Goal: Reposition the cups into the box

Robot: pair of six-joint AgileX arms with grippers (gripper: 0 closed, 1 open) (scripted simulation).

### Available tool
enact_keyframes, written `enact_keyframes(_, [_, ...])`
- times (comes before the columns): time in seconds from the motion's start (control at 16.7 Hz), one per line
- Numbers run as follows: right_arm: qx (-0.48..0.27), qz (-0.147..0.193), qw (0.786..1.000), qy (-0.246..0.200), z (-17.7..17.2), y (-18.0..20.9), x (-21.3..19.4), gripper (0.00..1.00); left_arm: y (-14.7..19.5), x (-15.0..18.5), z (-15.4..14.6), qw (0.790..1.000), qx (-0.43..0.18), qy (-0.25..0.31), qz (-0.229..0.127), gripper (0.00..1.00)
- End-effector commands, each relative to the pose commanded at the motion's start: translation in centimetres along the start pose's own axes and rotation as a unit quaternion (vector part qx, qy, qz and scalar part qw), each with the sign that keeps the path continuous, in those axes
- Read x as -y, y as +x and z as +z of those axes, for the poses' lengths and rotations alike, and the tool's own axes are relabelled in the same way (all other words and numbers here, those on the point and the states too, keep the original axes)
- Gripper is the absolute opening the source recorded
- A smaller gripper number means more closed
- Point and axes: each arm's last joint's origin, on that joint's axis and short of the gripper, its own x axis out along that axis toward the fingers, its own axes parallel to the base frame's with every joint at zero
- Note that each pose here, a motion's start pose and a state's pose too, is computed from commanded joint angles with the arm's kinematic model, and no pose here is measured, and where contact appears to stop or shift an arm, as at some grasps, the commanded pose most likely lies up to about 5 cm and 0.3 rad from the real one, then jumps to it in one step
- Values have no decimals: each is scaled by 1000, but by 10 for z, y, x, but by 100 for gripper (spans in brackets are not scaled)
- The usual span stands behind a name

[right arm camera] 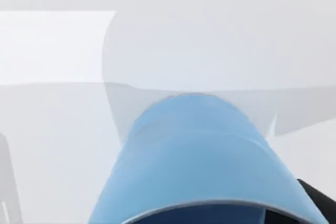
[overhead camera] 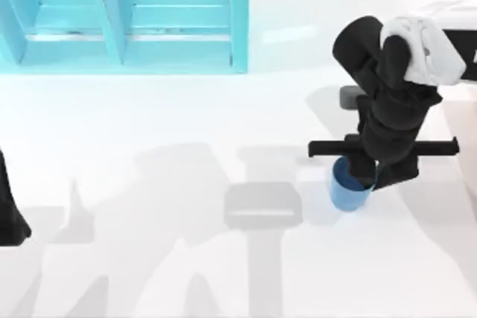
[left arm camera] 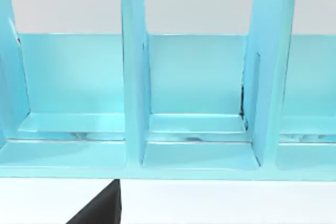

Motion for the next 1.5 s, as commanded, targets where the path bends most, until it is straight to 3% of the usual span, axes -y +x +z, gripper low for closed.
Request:
enact_keyframes(0.6, [3,1,1000,0,2,-7,5,0,0,0,0,1000,0,0,0,100])
enact_keyframes(1.14, [0,0,1000,1,1,-98,98,0,0,0,0,1000,0,0,0,100])
enact_keyframes(1.5, [-1,-1,1000,0,3,-100,103,0,0,0,0,1000,0,0,0,100])
